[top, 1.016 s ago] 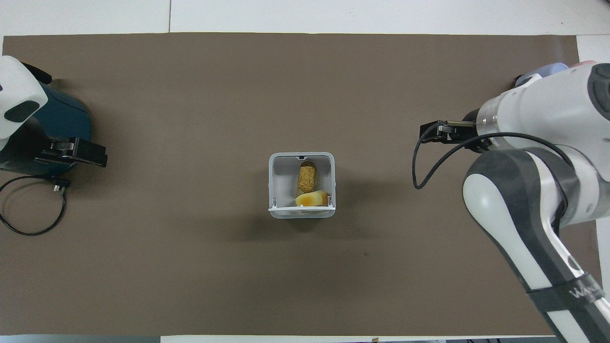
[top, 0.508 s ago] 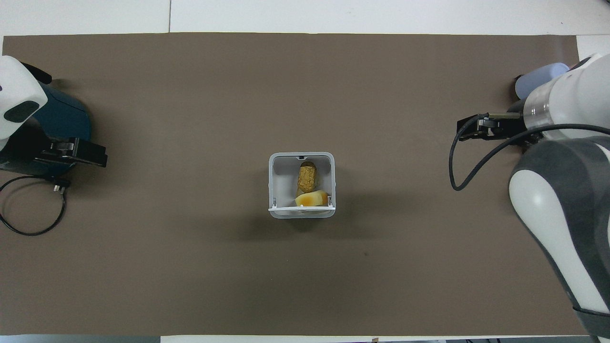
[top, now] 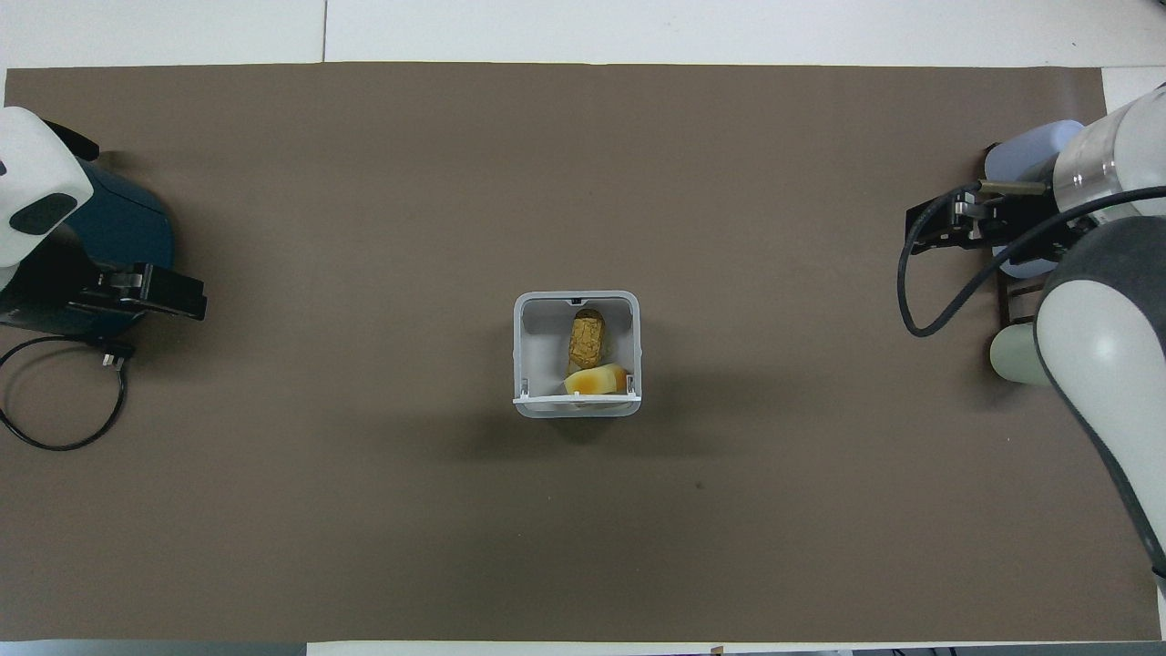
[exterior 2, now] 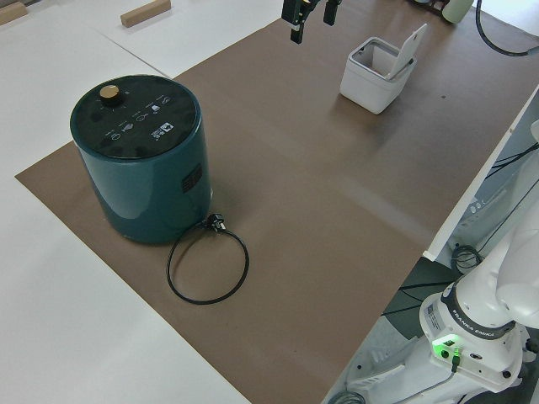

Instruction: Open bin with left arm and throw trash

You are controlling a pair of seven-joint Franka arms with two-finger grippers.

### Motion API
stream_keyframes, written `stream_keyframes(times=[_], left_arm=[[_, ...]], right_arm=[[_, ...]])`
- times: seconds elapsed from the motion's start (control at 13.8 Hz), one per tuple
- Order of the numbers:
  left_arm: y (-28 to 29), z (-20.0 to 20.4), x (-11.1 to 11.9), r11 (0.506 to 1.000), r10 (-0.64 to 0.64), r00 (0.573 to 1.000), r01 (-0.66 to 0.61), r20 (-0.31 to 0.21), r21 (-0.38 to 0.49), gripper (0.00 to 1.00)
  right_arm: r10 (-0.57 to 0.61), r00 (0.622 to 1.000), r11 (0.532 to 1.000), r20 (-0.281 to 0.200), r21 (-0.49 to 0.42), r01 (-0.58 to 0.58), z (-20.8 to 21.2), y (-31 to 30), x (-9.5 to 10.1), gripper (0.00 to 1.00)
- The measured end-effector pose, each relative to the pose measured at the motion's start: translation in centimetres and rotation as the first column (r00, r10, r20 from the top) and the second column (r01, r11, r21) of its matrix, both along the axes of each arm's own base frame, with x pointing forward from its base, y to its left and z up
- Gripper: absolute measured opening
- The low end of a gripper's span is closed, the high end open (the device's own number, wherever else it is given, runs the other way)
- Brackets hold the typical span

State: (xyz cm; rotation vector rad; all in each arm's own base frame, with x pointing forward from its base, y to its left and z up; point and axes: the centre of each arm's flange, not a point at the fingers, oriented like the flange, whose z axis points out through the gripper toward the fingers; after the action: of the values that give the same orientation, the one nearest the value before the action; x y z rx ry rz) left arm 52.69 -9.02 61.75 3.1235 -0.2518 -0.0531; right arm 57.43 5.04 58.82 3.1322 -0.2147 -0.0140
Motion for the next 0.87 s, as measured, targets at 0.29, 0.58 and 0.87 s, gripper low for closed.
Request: stream_keyframes(times=[0.29,0.58,0.87], left_arm=[[0.0,0.0,0.0,1.000,0.000,1.000,0.000,0.000,0.000,1.00],[0.0,0.0,0.0,1.000,0.000,1.000,0.000,0.000,0.000,1.00],[0.0,0.0,0.0,1.000,0.000,1.000,0.000,0.000,0.000,1.00]], right_arm=[[-0.001,1.000,1.000,-0.026,-0.003,0.001,0.2,-0.1,-0.4,1.00],[-0.001,0.999,1.000,-0.050,-0.014,0.001,0.5,0.0,-2.4,1.00],[0.027,0.998,0.999,-0.048,-0.016,-0.028,0.8,-1.4,-3.7,1.00]])
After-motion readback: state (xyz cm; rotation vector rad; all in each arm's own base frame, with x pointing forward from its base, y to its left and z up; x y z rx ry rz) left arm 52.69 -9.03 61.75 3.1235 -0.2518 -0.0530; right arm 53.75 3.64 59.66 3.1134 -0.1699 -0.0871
